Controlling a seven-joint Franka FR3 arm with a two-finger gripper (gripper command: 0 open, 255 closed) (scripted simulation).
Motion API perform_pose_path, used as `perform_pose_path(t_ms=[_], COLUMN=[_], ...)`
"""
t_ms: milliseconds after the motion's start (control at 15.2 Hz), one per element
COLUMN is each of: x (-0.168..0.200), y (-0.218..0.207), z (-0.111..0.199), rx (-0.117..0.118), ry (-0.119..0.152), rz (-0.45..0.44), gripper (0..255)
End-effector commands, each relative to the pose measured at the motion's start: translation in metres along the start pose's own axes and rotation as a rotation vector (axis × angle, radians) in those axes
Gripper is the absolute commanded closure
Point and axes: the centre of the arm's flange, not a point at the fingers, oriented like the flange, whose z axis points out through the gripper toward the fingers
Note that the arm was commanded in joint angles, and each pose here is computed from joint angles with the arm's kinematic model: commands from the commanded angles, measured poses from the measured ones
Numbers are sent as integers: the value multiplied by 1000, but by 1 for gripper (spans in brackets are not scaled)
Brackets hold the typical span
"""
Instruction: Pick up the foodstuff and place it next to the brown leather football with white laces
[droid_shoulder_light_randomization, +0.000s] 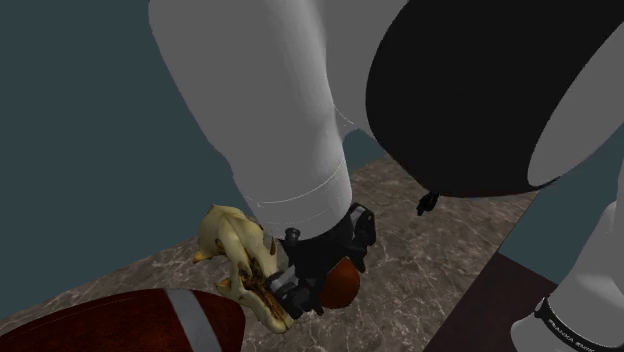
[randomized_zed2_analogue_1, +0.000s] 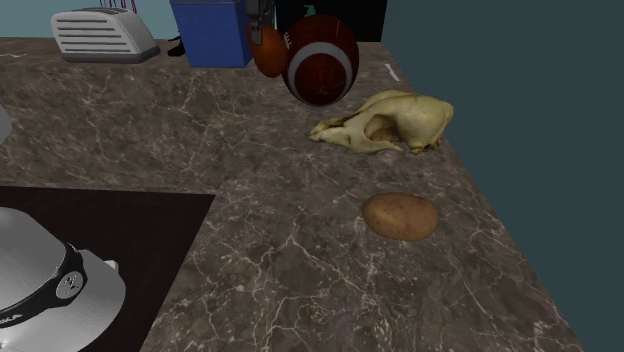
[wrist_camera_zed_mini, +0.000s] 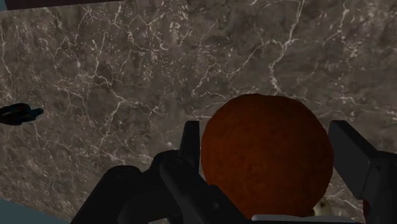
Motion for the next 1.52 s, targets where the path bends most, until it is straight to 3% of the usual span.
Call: perform_pose_path(t_ms=[0, 1452], x=[-1, 5], y=[-3, -40], z=[10, 120], rx=[0, 0], ry=[0, 0], rz=[0, 0], gripper=[255, 255])
